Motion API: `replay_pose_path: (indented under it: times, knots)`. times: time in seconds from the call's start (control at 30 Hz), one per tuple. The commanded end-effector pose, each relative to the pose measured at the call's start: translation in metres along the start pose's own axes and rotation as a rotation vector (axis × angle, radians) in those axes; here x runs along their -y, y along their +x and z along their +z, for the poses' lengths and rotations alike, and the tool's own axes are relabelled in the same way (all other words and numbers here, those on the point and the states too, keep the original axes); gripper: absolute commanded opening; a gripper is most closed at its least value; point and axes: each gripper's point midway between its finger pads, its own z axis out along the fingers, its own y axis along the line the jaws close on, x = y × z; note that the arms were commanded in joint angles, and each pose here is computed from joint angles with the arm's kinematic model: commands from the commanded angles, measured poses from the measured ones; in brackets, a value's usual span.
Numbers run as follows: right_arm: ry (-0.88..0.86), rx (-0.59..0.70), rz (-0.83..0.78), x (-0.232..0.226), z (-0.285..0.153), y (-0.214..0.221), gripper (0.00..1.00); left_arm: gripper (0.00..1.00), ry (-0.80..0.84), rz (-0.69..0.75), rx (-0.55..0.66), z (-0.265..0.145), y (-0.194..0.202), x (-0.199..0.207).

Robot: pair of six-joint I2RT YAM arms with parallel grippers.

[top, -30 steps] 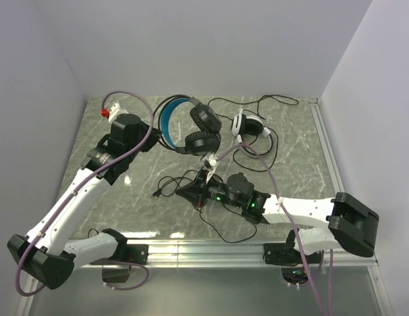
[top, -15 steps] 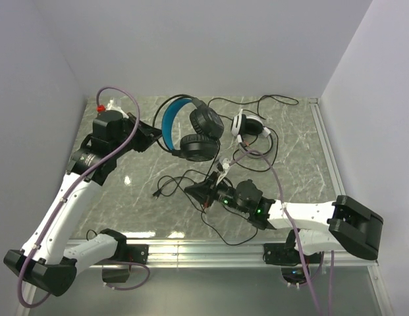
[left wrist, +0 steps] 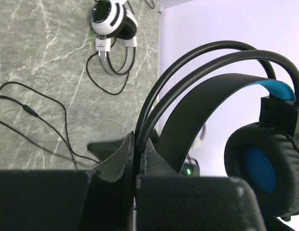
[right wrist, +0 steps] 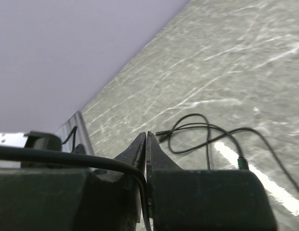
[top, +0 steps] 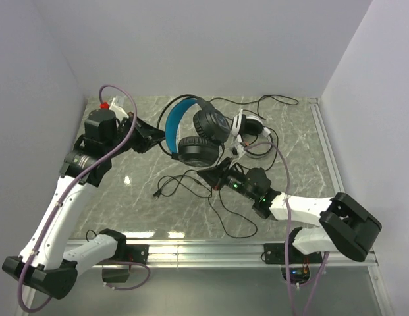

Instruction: Wrap the headphones

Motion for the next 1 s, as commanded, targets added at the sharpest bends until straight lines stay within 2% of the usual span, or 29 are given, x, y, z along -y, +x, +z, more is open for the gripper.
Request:
replay_pose_path:
  times: [0.0, 0.37, 0.5, 0.57, 0.77, 0.87, 0.9, 0.97]
  knots:
    - [0.023, -0.026, 0.048, 0.02, -0.003, 0.006, 0.09, 0.0, 0.259, 0.051, 0.001, -0.051, 0.001, 0.073]
    - [0.039, 0.003, 0.14, 0.052, 0.011, -0.015, 0.08, 0.0, 0.276, 0.091, -0.106, -0.069, 0.031, 0.06]
    - [0.024, 0.032, 0.184, 0.066, 0.018, -0.035, 0.0, 0.0, 0.268, 0.127, -0.124, -0.074, 0.038, 0.054]
    - [0.03, 0.037, 0.203, 0.079, 0.021, -0.043, 0.0, 0.0, 0.267, 0.161, -0.146, -0.074, 0.043, 0.05]
    - [0.054, 0.036, 0.135, 0.092, 0.028, -0.083, 0.0, 0.0, 0.191, 0.253, -0.189, -0.06, 0.051, 0.019]
    - [0.074, 0.05, 0.039, 0.088, 0.032, -0.12, 0.0, 0.0, 0.128, 0.313, -0.184, -0.05, 0.049, 0.0]
    - [0.111, 0.016, 0.037, 0.092, 0.031, -0.119, 0.0, 0.0, 0.106, 0.324, -0.18, -0.048, 0.048, -0.006]
    - [0.12, 0.026, -0.068, 0.083, 0.033, -0.145, 0.0, 0.0, 0.073, 0.366, -0.157, -0.043, 0.044, -0.015]
